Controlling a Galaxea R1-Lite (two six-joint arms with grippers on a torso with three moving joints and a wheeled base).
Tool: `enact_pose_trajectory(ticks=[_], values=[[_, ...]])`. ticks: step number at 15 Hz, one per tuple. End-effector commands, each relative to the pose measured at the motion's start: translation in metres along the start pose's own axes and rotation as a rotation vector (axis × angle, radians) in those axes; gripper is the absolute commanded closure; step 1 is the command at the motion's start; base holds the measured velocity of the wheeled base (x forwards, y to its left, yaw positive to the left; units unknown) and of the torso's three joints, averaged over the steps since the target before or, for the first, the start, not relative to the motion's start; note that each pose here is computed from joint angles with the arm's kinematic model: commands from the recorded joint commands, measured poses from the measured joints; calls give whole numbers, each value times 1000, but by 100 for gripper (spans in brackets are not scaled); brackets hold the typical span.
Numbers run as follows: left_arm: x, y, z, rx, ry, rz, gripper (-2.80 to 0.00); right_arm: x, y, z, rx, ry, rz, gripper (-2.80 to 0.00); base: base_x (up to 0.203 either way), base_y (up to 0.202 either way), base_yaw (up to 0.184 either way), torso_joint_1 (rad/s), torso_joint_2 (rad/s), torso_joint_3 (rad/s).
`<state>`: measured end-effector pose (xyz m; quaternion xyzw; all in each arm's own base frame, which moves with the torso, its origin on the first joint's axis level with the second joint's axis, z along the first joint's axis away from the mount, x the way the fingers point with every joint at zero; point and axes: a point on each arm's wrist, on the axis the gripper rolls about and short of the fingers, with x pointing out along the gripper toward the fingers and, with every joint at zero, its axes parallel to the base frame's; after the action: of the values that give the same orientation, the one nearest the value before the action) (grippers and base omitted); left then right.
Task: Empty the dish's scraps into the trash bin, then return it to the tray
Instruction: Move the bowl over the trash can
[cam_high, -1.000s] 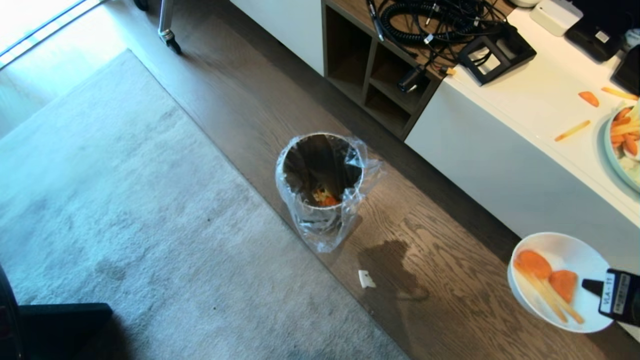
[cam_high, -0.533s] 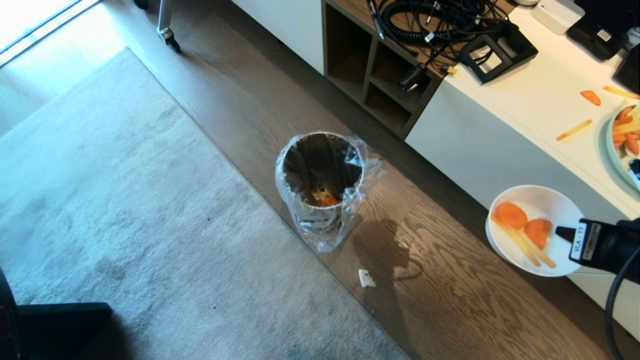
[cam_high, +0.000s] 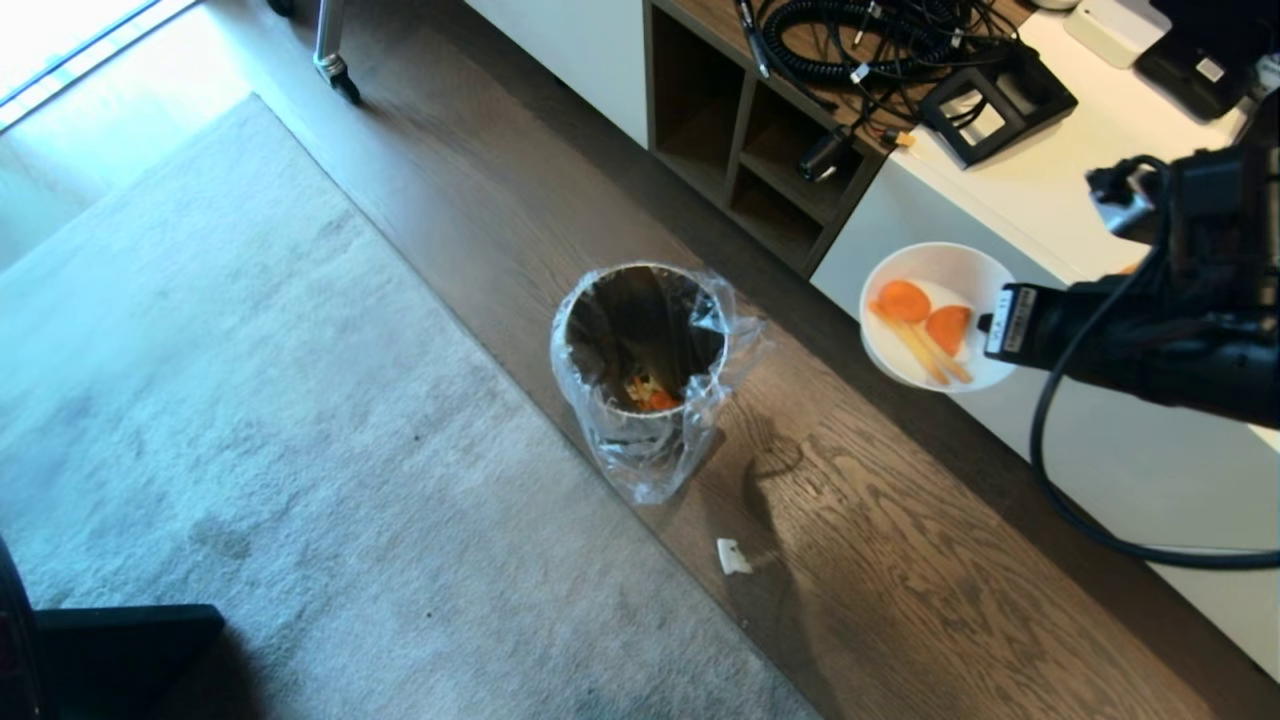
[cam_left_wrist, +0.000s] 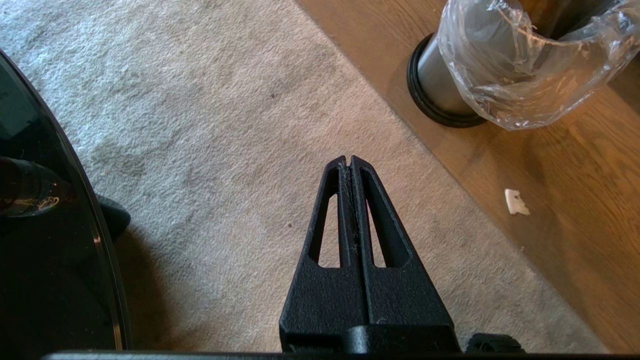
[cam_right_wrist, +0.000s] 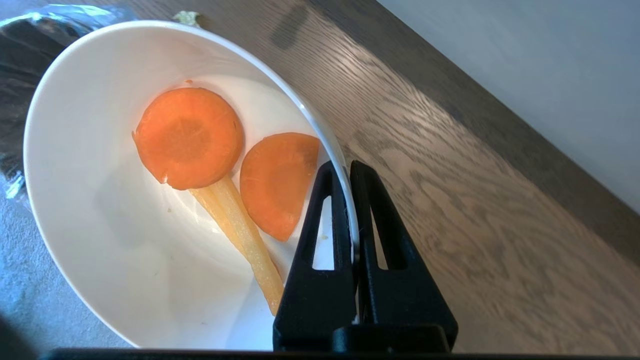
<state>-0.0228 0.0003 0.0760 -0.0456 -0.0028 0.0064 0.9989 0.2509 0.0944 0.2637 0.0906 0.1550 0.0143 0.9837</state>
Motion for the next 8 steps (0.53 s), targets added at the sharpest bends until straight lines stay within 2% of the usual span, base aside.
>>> enact_pose_trajectory(ticks=[1, 4, 8], values=[[0, 0, 0, -1, -1, 1, 0, 44, 35, 0, -86, 9, 36, 0, 0, 0, 0, 0, 0, 0], [0, 0, 0, -1, -1, 1, 0, 70, 77, 9, -147, -48, 105, 0, 0, 0, 0, 0, 0, 0], [0, 0, 0, -1, -1, 1, 0, 94, 121, 18, -242, -128, 173, 0, 0, 0, 0, 0, 0, 0]])
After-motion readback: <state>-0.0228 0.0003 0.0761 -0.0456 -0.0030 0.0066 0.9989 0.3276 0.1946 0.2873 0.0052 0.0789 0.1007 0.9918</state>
